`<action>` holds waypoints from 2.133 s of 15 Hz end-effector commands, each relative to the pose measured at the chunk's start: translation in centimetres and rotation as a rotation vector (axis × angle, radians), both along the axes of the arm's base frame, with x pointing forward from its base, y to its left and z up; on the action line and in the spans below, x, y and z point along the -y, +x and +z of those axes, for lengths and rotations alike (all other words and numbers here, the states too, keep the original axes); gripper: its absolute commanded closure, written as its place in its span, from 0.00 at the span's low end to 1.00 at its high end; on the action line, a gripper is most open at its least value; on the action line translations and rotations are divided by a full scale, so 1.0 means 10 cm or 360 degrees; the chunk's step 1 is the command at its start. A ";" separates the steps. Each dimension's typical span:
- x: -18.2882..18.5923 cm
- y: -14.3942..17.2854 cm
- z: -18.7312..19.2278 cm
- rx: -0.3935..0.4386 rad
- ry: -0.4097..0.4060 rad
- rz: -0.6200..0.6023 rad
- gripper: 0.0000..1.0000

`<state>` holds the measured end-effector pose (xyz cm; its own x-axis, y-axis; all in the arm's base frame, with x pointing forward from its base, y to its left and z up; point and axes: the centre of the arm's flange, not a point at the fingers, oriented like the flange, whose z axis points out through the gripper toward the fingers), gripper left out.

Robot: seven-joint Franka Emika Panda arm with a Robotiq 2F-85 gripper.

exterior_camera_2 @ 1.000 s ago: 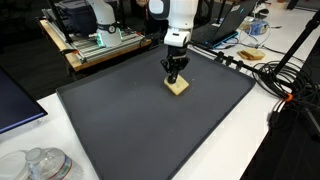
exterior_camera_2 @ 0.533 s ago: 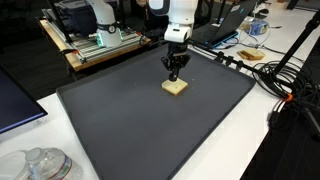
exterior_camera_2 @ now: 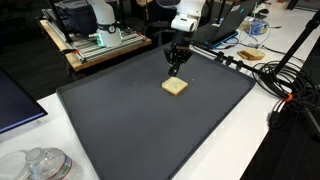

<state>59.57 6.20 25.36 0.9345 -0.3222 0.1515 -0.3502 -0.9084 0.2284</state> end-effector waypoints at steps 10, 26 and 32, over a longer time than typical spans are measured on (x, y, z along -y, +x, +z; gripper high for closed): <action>-1.11 0.06 0.02 0.0055 -0.0557 -0.0145 0.95; -0.95 0.92 -0.38 -0.0385 -0.0473 0.0081 0.95; -0.77 1.28 -0.27 -0.0590 -0.0239 0.0153 0.95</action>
